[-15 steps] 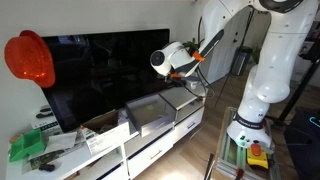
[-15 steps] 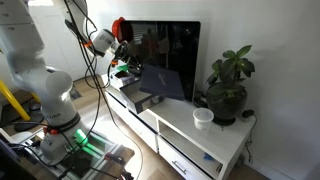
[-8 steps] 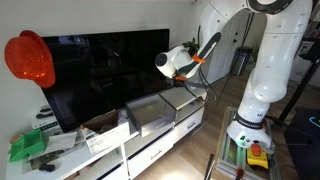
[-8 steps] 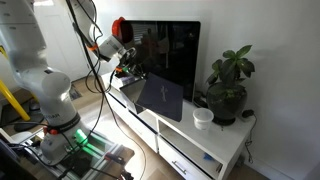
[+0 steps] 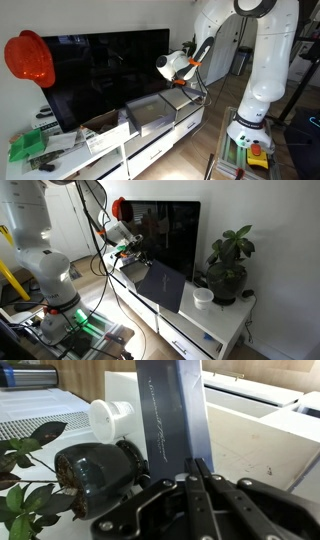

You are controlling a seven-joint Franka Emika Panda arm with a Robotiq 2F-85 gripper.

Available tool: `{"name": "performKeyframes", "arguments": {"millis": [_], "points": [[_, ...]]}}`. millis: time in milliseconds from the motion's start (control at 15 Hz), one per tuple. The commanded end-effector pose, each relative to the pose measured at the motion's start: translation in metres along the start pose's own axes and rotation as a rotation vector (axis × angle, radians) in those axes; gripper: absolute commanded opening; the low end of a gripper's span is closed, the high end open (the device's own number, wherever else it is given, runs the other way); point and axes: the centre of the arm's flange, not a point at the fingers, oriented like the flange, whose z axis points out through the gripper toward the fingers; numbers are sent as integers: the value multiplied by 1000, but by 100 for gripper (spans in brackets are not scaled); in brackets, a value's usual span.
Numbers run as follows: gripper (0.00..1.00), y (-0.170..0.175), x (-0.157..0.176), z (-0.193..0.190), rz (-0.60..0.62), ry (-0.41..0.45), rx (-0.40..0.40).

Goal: Remove the shoe box lid and put it to the tight side of the shoe box, remove the sunglasses from the shoe box and put them on the shoe box lid

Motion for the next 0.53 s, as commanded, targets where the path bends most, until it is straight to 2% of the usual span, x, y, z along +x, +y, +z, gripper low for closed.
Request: {"name": "performKeyframes", "arguments": {"millis": [0, 467], "points": [[1, -1, 28, 23, 53, 4, 38], [1, -6, 69, 48, 89, -5, 119]]}}
